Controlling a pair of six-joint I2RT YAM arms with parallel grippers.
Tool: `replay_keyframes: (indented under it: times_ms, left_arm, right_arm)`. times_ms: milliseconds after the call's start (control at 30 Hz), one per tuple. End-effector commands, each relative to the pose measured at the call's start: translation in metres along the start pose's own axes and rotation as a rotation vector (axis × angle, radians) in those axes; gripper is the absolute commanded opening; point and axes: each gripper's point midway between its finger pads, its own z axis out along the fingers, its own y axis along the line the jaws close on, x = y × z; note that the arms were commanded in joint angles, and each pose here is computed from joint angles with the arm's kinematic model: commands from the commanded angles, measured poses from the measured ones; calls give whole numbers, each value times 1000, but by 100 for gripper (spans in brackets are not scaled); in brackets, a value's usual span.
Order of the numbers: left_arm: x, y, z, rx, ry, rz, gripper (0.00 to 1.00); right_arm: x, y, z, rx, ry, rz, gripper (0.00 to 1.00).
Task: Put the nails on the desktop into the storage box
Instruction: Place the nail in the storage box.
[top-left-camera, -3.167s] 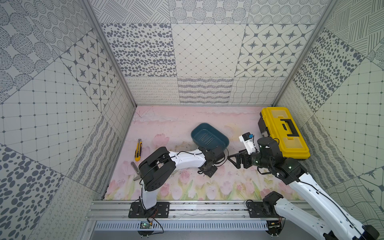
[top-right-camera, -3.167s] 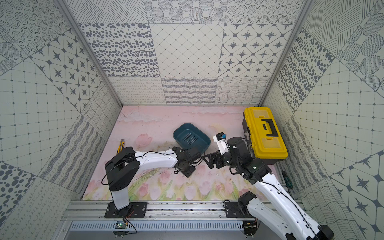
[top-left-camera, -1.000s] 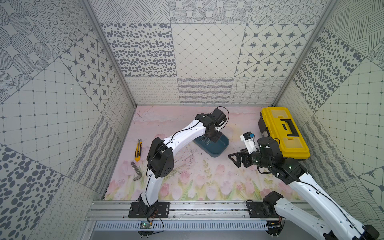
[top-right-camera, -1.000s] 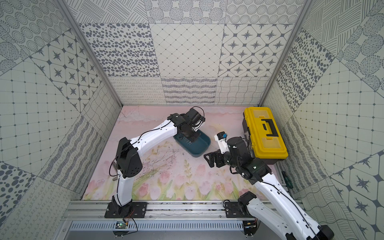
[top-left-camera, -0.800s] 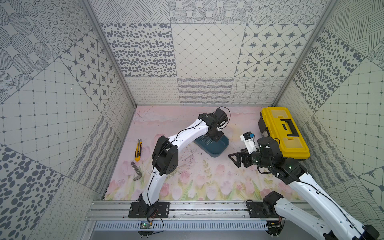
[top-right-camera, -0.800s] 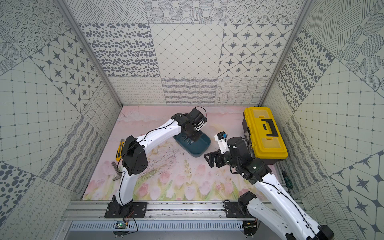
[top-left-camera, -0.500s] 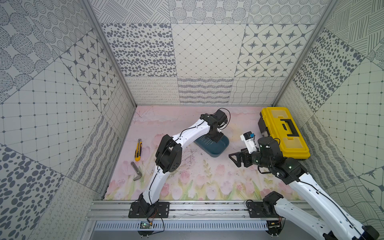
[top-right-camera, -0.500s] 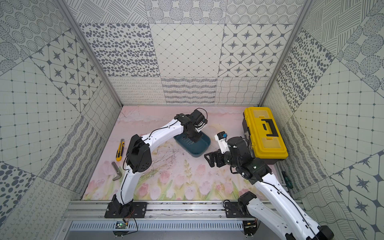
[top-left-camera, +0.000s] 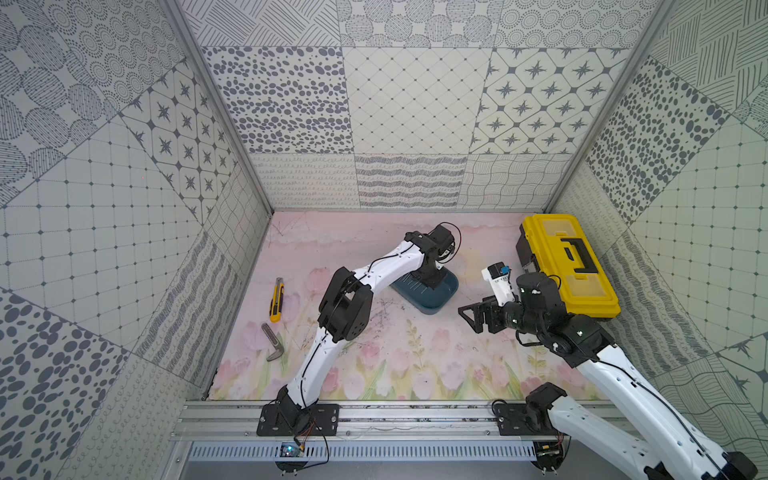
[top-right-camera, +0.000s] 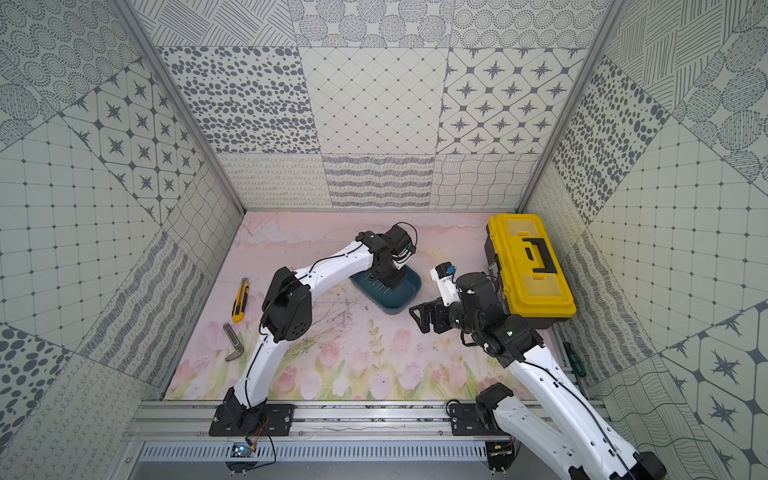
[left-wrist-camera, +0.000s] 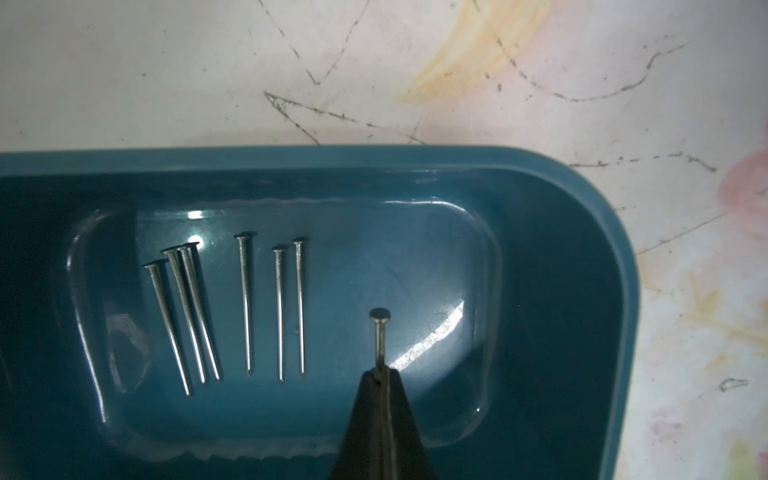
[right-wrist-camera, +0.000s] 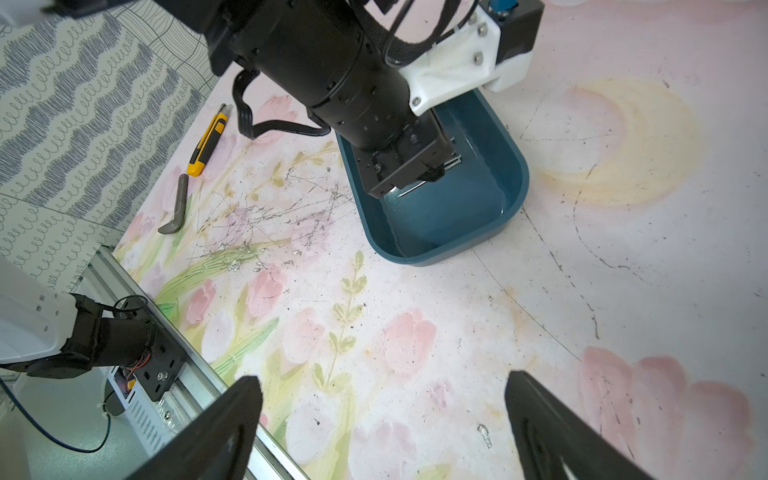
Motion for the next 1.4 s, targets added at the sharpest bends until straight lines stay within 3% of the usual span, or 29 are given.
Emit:
replay_keyframes:
  times_ms: [0, 667, 1367]
  left_arm:
    - [0, 1, 6, 18, 7, -11, 0]
    - [6, 9, 32, 10, 62, 6, 0]
    - [10, 16, 39, -1, 80, 17, 0]
  right_arm:
    - [-7, 3, 0, -16, -24, -17, 97]
    - [-7, 0, 3, -19, -13, -5, 97]
    - [-7, -3, 5, -23, -9, 11, 97]
